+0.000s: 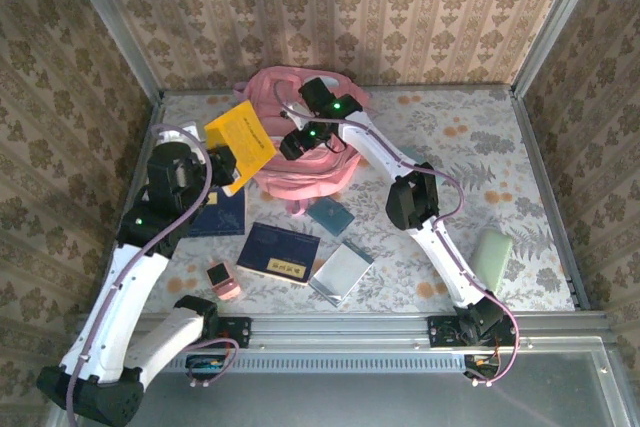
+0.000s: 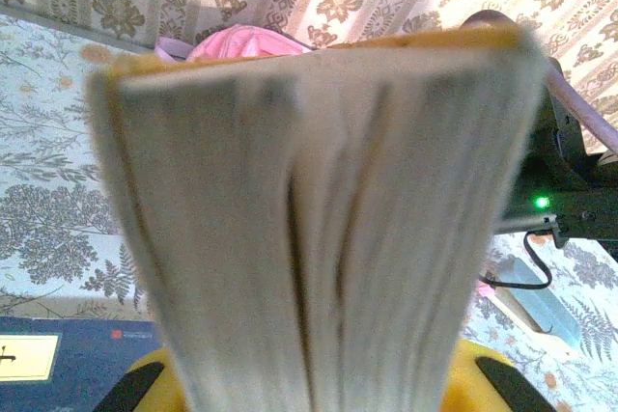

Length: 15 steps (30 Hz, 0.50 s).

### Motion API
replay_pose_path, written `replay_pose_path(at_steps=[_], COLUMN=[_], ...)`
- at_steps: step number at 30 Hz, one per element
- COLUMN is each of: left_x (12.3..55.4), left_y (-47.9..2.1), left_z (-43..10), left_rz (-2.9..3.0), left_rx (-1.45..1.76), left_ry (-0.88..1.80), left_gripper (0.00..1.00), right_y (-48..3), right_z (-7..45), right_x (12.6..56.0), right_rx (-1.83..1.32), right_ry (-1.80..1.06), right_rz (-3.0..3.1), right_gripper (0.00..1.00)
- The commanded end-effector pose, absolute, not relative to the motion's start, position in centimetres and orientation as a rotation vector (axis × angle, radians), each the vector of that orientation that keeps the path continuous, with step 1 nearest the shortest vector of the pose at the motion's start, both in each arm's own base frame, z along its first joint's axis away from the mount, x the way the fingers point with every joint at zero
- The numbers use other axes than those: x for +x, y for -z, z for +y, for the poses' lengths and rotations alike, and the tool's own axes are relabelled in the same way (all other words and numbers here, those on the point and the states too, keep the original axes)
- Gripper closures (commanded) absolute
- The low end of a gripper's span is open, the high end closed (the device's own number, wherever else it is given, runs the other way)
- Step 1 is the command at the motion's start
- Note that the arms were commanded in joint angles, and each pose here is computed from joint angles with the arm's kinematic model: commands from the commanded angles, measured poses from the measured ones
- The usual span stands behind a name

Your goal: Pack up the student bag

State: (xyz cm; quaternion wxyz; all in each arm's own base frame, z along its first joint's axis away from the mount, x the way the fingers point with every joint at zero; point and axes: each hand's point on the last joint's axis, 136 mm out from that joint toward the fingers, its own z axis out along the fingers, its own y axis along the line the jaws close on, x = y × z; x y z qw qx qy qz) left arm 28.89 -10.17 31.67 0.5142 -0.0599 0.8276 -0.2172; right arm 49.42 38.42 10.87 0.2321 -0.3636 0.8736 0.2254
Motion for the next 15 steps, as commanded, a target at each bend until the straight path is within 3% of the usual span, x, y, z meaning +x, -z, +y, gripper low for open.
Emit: replay_pose_path(at_steps=[1, 5, 9, 15], left_x=[29.5, 29.6, 29.6, 29.4], left_y=[-34.1, -34.1, -33.9, -33.7], left_z=[-10.3, -10.2, -10.1, -9.8], left_rz=[1.891, 1.892, 1.894, 1.897], left_rx=[-0.143, -0.147, -0.156, -0.163], left_ry=[0.563, 0.562, 0.563, 0.559], left_gripper=[1.0, 1.0, 1.0, 1.0], right_y=[-11.0, -10.5, -9.5, -9.5], right_z=[38.6, 38.6, 37.8, 38.0], right_x=[47.7, 47.5, 48.6, 49.4], right_rx=[-1.068, -1.087, -1.048, -1.019], right_ry=[-0.67, -0.653, -0.533, -0.452], right_rz=[2.42, 2.424, 2.447, 2.429], right_gripper=[0.37, 0.61, 0.8, 0.99])
